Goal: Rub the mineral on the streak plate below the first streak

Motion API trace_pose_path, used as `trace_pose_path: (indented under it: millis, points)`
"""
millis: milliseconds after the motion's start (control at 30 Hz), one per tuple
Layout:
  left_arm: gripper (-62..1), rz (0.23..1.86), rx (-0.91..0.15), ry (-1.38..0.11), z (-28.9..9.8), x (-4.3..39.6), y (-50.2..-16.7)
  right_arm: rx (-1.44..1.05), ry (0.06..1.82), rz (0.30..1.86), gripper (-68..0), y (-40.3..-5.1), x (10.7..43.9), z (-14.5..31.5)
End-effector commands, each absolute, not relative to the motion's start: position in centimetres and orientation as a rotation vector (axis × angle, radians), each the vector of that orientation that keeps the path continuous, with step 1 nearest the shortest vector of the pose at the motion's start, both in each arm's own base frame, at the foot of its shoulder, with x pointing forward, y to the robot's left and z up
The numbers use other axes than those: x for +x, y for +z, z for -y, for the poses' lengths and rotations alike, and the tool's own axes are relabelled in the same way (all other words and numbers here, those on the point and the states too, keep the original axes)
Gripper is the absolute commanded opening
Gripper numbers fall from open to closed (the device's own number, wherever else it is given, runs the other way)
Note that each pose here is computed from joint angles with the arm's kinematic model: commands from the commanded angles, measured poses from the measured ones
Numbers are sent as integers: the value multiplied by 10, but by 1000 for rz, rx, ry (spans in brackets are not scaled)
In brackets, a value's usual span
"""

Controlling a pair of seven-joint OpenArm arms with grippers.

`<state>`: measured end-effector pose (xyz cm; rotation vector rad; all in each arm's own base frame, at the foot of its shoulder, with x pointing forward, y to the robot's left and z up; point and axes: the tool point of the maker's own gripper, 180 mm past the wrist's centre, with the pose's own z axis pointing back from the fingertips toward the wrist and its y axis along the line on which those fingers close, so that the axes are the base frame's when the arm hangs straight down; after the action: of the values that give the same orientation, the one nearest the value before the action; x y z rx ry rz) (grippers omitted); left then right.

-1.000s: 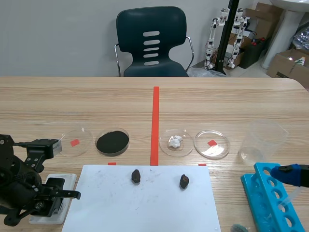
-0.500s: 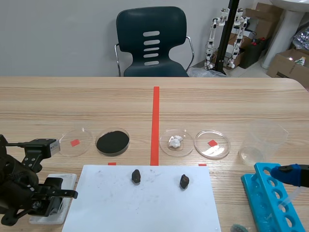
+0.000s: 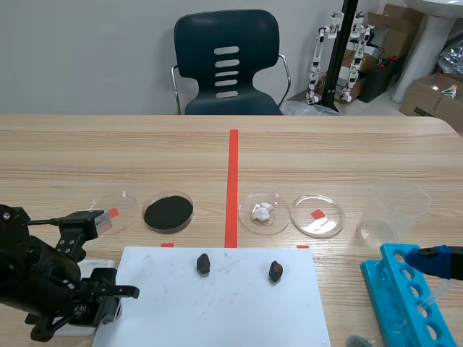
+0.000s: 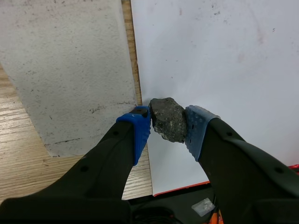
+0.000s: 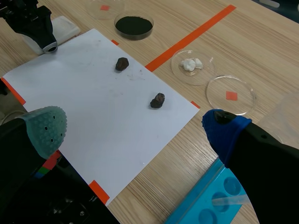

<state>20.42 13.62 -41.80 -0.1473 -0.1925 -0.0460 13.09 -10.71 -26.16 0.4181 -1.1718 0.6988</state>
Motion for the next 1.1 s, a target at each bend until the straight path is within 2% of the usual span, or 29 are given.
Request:
trace_pose_path:
  millis: [0, 100, 267, 1067]
  points:
    - [-483, 206, -19, -32, -168, 208, -415, 426, 690, 1200, -71, -255, 134, 106]
    - [-483, 220, 28, -17, -177, 211, -409, 426, 690, 1200, -71, -255, 134, 106]
    - [-483, 237, 34, -30, -177, 215, -401, 426, 690, 1200, -71, -255, 134, 106]
    - [-496, 230, 90, 11, -186, 212, -407, 426, 690, 1200, -71, -255, 134, 106]
